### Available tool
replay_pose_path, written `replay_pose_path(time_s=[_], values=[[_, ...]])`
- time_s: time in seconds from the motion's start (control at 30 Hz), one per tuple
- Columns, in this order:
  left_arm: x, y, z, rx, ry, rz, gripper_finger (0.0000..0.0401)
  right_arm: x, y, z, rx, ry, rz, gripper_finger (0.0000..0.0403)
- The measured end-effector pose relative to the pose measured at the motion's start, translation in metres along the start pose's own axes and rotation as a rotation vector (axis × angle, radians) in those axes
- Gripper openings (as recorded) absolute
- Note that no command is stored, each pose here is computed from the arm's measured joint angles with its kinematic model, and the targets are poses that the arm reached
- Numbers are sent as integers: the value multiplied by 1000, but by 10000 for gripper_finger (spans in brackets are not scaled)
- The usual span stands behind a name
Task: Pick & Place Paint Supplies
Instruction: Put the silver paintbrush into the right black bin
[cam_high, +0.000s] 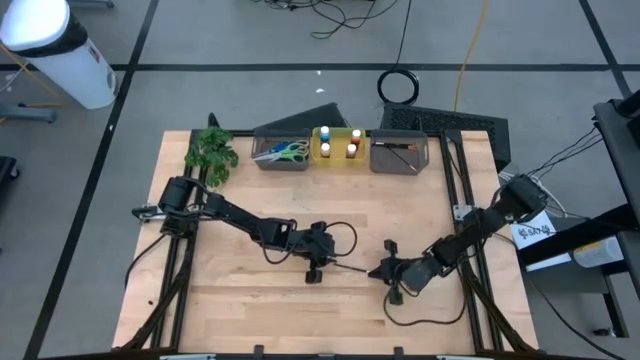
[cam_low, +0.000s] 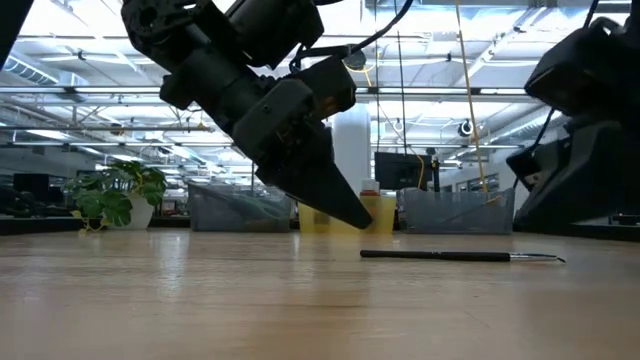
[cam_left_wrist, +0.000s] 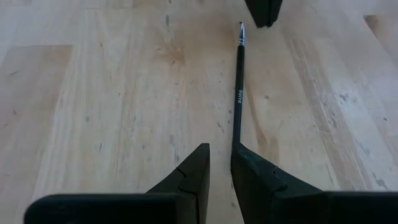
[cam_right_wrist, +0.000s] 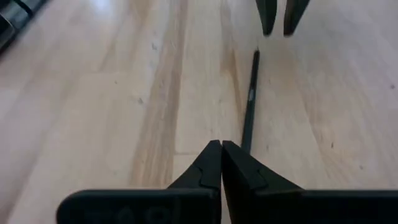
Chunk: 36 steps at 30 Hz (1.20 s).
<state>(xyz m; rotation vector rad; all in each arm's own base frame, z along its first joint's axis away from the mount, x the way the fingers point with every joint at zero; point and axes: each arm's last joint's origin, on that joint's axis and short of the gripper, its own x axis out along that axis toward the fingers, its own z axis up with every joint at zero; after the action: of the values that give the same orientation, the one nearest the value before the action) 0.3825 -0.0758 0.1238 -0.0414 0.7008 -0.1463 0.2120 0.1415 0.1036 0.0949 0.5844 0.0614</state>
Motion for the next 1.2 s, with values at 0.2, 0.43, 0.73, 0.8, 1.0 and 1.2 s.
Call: replay_pose_path(time_s=[0.2, 0.43, 0.73, 0.8, 1.0, 1.2], values=[[0, 0, 0, -1, 2, 0, 74, 3, -2, -6, 6, 74, -41, 0], [0, 0, 0, -1, 4, 0, 74, 2, -3, -8, 20, 97, -57, 0], [0, 0, 0, -1, 3, 0, 74, -9, -5, 4, -36, 43, -99, 0], [0, 0, 0, -1, 3, 0, 74, -13, -8, 5, -65, 65, -125, 0], [0, 0, 0, -2, 2, 0, 74, -11, -21, 0, -58, 182, -140, 0], [0, 0, 0, -1, 1, 1, 74, -9, -23, 2, -39, 178, -118, 0]])
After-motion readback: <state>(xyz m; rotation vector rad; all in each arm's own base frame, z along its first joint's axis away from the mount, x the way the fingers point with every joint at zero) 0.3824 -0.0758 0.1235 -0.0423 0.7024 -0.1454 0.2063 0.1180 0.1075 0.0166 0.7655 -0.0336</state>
